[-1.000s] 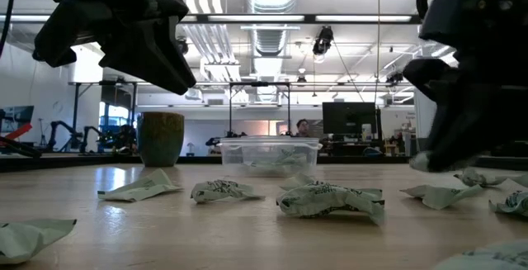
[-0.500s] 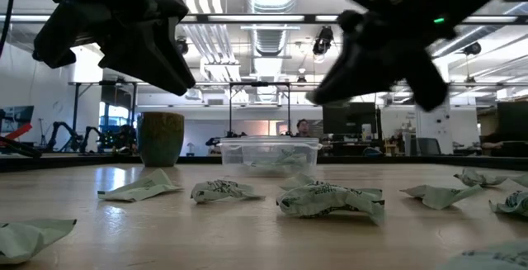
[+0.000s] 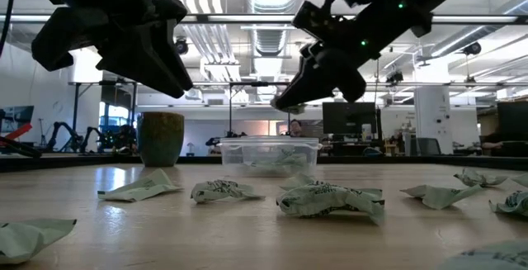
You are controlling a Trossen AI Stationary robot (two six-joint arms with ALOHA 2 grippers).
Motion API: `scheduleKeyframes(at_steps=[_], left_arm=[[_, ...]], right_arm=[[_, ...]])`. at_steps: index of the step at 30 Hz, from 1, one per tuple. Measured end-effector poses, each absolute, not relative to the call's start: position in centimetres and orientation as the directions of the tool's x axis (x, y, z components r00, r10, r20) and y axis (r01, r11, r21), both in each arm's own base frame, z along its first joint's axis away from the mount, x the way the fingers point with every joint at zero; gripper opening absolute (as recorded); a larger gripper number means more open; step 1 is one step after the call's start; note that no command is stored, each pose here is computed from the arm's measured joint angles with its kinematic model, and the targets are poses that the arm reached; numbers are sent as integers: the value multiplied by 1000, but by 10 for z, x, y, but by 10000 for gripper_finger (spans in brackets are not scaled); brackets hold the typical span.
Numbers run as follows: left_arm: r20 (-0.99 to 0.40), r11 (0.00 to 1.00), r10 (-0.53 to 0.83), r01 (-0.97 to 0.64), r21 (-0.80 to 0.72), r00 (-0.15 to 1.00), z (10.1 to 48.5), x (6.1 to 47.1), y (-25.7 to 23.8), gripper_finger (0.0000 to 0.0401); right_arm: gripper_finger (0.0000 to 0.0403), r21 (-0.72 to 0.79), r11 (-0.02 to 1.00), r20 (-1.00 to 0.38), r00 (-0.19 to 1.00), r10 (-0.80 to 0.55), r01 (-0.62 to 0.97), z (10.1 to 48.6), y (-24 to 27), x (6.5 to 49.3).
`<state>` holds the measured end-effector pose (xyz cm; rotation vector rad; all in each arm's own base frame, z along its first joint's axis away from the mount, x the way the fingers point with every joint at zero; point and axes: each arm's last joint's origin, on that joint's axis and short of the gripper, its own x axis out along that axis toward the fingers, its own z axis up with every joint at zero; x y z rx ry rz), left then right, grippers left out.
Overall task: Pick and place Stevia / Truvia into bins
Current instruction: Put the stevia packet into the bottom transparent container
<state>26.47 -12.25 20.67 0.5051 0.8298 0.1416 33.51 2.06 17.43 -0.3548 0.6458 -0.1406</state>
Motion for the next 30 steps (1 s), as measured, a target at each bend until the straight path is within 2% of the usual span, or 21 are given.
scheduleKeyframes(at_steps=[4, 13, 24, 30], left_arm=[[-670, 873, 313, 73, 482, 673, 207, 265, -123, 93], [-670, 873, 313, 73, 482, 673, 206, 265, -122, 93], [-673, 883, 310, 60, 466, 671, 206, 264, -122, 93], [-740, 927, 193, 129, 353, 644, 197, 261, -124, 93]], right_arm=[[28, -319, 948, -567, 802, -190, 0, 174, 11, 337], [34, -300, 954, -557, 808, -191, 19, 175, 8, 338], [113, -295, 955, -558, 805, -200, 32, 175, 7, 337], [131, -300, 954, -587, 786, -192, 9, 172, 11, 335]])
